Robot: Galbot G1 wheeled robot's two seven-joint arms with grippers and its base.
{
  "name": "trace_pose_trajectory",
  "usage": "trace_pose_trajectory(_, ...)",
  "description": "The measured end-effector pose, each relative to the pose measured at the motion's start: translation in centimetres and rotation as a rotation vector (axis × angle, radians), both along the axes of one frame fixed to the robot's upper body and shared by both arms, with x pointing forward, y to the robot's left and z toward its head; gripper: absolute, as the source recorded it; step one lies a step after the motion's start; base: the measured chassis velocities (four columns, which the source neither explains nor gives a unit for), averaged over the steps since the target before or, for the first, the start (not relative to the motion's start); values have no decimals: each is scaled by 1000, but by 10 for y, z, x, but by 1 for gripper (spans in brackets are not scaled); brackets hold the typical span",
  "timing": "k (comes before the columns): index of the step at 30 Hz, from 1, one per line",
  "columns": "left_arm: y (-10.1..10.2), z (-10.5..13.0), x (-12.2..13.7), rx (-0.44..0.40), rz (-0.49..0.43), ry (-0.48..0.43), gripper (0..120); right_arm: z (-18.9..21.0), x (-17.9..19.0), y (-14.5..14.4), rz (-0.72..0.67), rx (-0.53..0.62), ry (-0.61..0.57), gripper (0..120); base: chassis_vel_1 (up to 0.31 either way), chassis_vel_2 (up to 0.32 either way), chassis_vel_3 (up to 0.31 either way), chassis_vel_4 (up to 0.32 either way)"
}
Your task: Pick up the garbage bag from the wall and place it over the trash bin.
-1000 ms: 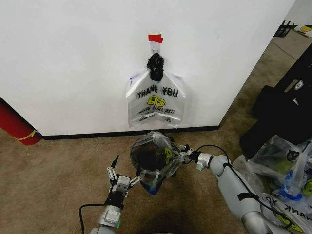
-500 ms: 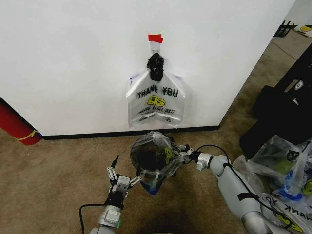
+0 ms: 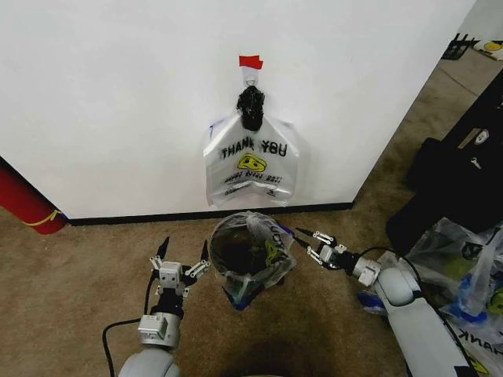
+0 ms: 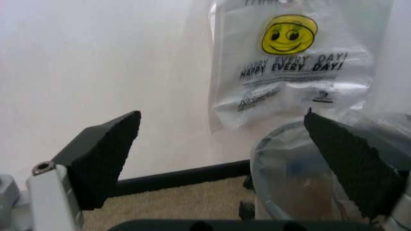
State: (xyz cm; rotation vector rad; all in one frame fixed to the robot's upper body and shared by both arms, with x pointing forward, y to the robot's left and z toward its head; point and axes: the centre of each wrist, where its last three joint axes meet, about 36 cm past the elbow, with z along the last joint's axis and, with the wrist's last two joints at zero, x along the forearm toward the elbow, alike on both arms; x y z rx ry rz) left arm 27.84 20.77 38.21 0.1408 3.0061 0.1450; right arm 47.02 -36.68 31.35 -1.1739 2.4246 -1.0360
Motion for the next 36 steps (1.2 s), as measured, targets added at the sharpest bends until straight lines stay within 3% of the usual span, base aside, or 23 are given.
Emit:
trace_pose_trajectory(6,0,0,0,4,-3,-2,100,0,-4,-1,-1,15,2,68,0,0,0,0)
trace_pose_trajectory(8,0,0,0,4,-3,-2,100,0,-4,-1,-1,16,2,68,0,0,0,0)
trace_pose_trajectory(13,0,0,-1,5,-3,-2,100,1,-6,-1,2,23,0,92,0,0,0,0)
trace_pose_trajectory(18,0,1,0,5,-5,-8,100,1,-6,0,-10,40,3,100,0,0,0,0)
trace_pose_trajectory(20,1,18,2,-10,-13,-89,100,16,-23,33,-325,476,-2,100,0,0,0,0)
trace_pose_trajectory(21,0,23,3,-17,-17,-103,100,33,-43,60,-396,634,-30,100,0,0,0,0)
trace_pose_trajectory(22,0,23,2,-20,-19,-104,100,40,-59,73,-426,700,-39,100,0,0,0,0)
trace_pose_trajectory(29,-5,29,2,-40,-41,-119,100,61,-111,102,-502,824,-143,100,0,0,0,0)
trace_pose_trajectory(36,2,34,4,-45,-48,-137,100,67,-141,133,-580,899,-86,100,0,0,0,0)
